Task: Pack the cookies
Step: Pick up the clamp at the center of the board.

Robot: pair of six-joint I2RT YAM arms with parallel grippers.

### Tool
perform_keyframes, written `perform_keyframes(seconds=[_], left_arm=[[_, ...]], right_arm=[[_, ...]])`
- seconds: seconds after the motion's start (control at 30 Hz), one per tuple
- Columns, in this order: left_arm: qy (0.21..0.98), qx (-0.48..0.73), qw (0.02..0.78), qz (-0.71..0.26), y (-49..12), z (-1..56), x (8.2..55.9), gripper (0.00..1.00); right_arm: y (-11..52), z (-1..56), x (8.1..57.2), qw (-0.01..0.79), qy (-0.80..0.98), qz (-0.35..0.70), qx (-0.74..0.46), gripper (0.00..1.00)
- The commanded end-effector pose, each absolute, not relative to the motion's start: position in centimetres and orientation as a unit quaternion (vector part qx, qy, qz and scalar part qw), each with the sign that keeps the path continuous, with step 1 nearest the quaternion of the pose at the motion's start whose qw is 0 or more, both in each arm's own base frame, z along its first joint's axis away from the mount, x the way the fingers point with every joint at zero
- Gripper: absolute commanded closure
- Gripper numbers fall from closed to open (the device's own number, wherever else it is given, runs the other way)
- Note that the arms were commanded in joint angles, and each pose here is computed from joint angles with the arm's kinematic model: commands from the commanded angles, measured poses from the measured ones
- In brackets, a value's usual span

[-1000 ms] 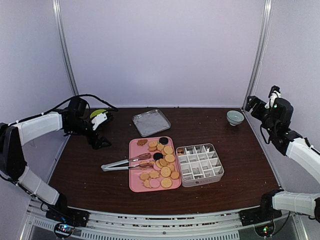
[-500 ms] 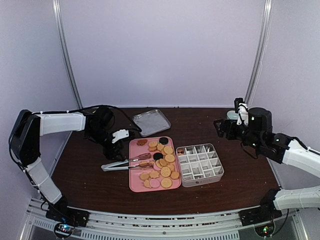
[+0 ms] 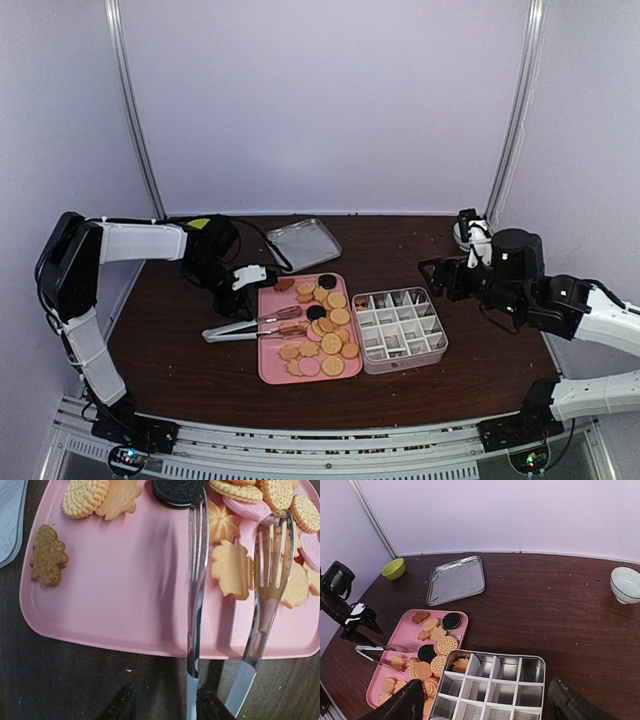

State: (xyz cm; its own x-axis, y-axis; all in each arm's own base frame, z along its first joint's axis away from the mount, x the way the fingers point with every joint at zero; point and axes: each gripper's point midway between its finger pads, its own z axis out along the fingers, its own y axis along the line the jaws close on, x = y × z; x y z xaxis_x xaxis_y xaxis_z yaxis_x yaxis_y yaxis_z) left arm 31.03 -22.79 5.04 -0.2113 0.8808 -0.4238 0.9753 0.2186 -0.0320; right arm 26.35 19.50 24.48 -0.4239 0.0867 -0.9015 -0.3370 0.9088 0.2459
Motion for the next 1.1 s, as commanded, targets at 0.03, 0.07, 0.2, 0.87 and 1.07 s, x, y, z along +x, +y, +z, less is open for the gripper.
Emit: perform_keyframes(seconds=[0.03, 0.07, 0.2, 0.87, 1.07], left_arm=[[0.762, 0.609, 0.156, -0.155, -23.0, 5.3, 30.8, 0.55], [0.762, 0.609, 0.155, -0.156, -23.0, 5.3, 30.8, 0.54], [0.764, 0.61, 0.146, -0.153, -23.0, 4.6, 30.7, 0.55], [0.783, 0.598, 0.143, -0.091, -22.9, 3.7, 31.8, 1.0], [0.786, 0.577, 0.184, -0.127, -24.6, 9.3, 32.3, 1.0]], right_arm=[[19.2, 24.8, 26.1, 0.533, 0.821, 0.189, -0.07, 0.14], [19.3, 24.9, 26.2, 0.534, 0.821, 0.19, -0.07, 0.14], [19.7, 25.2, 26.2, 0.531, 0.823, 0.187, -0.076, 0.15], [21.5, 25.8, 25.9, 0.532, 0.814, 0.215, -0.083, 0.26], [22.0, 26.5, 25.9, 0.536, 0.809, 0.228, -0.086, 0.26]])
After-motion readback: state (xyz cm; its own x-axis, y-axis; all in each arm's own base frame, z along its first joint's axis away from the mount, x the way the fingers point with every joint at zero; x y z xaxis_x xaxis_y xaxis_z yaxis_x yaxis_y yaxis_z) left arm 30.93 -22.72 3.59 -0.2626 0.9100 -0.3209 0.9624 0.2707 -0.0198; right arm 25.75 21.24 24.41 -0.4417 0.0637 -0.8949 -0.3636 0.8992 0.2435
